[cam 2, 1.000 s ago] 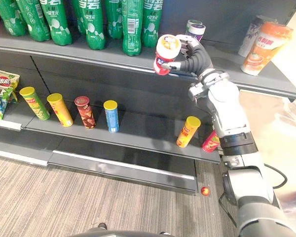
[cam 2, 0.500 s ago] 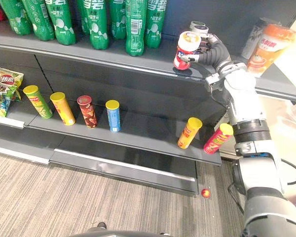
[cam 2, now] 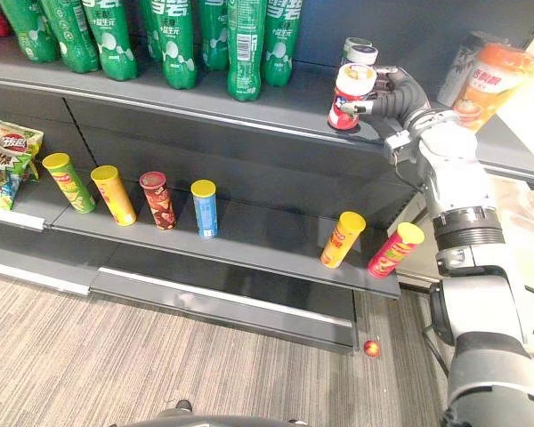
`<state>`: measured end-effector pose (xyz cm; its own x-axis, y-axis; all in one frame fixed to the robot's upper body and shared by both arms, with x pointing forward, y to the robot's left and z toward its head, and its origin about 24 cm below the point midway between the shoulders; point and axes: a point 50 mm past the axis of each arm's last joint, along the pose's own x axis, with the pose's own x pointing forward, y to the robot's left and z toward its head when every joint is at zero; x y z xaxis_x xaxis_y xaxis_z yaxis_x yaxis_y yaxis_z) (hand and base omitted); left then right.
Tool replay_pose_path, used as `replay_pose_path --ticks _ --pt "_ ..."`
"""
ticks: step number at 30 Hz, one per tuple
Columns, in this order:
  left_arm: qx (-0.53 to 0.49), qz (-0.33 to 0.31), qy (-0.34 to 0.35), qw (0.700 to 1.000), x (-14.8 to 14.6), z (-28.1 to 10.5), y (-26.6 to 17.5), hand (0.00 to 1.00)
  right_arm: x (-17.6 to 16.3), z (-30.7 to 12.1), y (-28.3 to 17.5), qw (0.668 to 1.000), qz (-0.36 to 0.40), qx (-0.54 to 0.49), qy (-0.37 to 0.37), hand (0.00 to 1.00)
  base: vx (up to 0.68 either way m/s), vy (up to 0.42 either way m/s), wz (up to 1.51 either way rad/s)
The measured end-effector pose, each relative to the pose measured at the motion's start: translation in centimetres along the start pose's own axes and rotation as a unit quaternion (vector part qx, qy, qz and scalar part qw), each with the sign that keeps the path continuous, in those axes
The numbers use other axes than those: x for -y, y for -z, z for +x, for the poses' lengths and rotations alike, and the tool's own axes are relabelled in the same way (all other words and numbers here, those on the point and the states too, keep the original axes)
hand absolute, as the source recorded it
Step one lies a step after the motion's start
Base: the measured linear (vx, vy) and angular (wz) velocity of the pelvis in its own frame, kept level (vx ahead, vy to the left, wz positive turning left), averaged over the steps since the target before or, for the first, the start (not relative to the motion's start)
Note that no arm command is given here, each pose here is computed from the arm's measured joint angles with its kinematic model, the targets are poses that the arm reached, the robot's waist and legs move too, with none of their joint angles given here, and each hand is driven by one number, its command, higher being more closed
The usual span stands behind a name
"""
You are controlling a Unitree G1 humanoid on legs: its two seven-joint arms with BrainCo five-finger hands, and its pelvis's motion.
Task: Put the gum and the chips on the shelf.
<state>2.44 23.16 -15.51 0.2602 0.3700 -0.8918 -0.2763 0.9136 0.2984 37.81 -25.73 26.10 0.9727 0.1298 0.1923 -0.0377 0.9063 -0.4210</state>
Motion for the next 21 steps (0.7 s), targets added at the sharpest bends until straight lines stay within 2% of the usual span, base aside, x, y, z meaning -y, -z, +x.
replay_pose_path --ticks 21 --pt "0.000 0.011 0.010 1.000 0.4 -0.1 -0.4 0.00 1.2 0.3 0.1 1.000 0.010 -0.010 0.017 1.00 0.00 0.000 0.01"
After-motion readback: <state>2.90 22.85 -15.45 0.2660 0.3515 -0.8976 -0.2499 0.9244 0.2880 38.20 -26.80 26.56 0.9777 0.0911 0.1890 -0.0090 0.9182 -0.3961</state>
